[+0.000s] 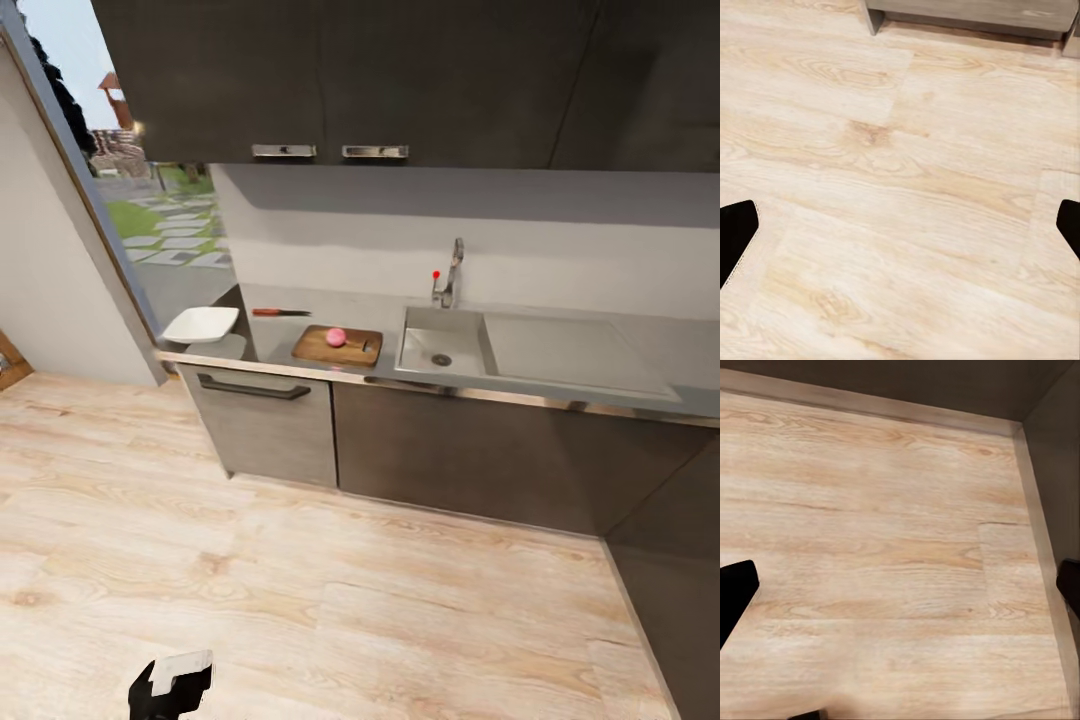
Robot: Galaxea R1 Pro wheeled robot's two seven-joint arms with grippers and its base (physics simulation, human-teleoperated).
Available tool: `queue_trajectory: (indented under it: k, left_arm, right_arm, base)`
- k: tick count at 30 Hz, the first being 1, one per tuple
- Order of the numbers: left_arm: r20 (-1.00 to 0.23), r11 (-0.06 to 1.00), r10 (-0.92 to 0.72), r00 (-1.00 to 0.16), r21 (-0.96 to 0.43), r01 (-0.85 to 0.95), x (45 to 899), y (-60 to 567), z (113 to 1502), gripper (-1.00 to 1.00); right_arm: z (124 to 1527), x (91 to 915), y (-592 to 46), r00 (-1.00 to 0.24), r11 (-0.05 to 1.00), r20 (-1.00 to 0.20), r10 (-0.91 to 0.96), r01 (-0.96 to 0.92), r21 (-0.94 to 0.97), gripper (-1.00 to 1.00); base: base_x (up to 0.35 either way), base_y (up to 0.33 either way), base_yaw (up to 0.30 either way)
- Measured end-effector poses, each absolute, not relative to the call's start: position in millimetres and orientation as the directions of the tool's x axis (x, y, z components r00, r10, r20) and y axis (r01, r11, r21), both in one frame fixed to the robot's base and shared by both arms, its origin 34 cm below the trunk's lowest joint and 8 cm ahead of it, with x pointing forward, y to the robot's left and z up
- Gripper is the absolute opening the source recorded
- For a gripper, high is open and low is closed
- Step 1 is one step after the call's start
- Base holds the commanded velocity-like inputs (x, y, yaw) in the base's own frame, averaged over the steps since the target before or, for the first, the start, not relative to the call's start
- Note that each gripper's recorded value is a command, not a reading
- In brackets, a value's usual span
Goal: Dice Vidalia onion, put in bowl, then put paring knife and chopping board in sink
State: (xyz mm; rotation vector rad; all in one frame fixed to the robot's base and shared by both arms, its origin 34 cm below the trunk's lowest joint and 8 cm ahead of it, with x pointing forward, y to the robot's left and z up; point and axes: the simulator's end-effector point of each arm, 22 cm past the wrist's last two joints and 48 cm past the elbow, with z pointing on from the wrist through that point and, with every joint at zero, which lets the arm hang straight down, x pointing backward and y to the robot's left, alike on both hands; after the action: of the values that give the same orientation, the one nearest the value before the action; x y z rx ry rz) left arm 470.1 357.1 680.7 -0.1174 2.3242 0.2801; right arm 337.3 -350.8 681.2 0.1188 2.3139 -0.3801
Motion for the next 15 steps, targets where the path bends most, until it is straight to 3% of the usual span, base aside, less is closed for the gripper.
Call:
queue_trajectory:
  k: [15]
  left_arm:
    - [-0.736,0.971,0.002,-0.677,0.162,-0.174,477.6,357.8,689.3,1.00]
  right_arm:
    - [686.5,344.4,-351.2,-0.680,0.951,-0.732,-0.029,0.207,-0.231,1.00]
  base:
    - [-0.005,0.298,-0.094]
